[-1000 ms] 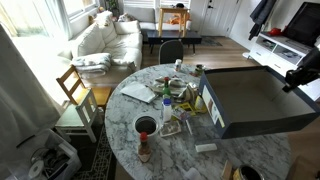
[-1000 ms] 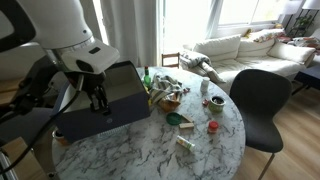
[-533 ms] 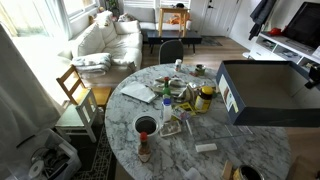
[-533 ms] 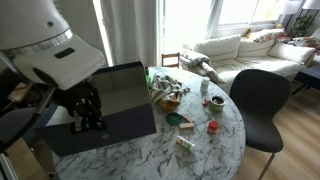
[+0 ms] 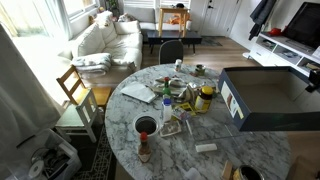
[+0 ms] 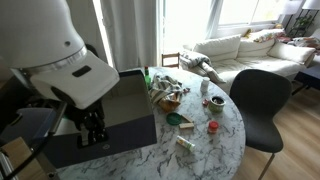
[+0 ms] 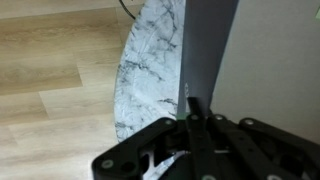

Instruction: Move the shoe box to the right then put the container and cup inside

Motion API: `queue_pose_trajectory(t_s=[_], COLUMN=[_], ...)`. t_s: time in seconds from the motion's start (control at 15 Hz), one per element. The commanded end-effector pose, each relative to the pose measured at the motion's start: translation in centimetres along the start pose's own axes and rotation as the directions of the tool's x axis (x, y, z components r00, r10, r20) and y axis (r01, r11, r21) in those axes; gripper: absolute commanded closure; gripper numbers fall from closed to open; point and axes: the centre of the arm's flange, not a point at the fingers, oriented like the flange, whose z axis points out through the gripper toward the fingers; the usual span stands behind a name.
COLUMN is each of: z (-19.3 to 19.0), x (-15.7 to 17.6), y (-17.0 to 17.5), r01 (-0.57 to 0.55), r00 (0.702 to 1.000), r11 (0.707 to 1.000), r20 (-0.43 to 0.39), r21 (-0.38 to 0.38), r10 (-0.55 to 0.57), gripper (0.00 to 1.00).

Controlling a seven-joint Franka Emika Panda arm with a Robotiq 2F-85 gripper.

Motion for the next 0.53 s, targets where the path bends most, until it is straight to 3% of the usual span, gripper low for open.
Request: queue_pose_trajectory(t_s=[0.0, 0.2, 0.47], z=[0.0, -0.2, 1.8], x=[2.7, 3.7, 5.5], y=[4.6, 7.7, 10.5], r01=[0.089, 0.161, 0.134], r00=[0.995, 0.985, 0.989], r11=[0.996, 0.986, 0.991], r20=[0.05, 0.062, 0.07], r21=[0.022, 0.052, -0.005], r10=[-0.09, -0.164, -0.133], gripper=[0.99, 0.99, 0.99])
